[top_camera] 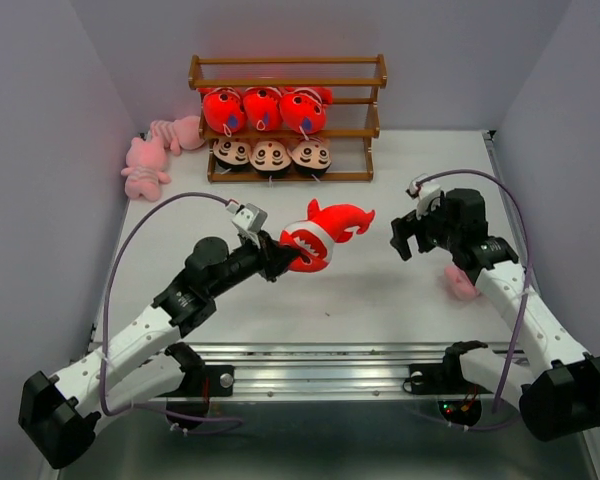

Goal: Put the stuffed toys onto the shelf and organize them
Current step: Pass the stuffed toy from the right arm to the left, then place the stuffed toy onto shelf

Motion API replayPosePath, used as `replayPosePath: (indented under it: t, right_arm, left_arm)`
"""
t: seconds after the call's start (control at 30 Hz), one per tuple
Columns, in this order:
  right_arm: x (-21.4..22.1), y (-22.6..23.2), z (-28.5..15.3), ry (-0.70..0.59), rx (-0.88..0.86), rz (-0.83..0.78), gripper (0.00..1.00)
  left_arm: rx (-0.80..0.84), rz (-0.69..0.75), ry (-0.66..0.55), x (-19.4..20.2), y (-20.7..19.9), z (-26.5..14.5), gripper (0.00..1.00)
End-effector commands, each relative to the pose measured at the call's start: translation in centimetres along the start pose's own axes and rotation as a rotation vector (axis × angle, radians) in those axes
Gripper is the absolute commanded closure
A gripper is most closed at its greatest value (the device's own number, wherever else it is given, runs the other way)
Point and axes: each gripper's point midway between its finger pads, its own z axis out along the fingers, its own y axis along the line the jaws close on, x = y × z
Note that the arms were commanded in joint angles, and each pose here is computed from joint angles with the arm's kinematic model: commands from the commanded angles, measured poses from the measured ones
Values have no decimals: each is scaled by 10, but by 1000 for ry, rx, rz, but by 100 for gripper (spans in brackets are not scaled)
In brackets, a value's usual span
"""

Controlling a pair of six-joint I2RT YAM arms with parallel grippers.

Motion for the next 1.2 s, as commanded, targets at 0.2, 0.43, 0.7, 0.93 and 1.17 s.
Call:
replayPosePath:
  t: [0.2,0.43,0.7,0.93,1.17]
  right_arm:
    - [-6,-59,-11,-163,289,246,0]
    - [3,-62,-10,-147,296,254,0]
    - [-5,-63,-24,-200,331,220,0]
    - [-12,-65,-36,-244,366,194,0]
    - [-15,-64,-40,-260,367,187,0]
  left_arm:
    - [-357,-229,-129,-56,49,31,100]
    - [-499,-275,-220,-83,68,70,100]
    - [-638,-295,-253,-100,78,119,100]
    - [-709,-262,-232,-111,92,170,100]
    - [-775,-235,-231,-126,103,210,100]
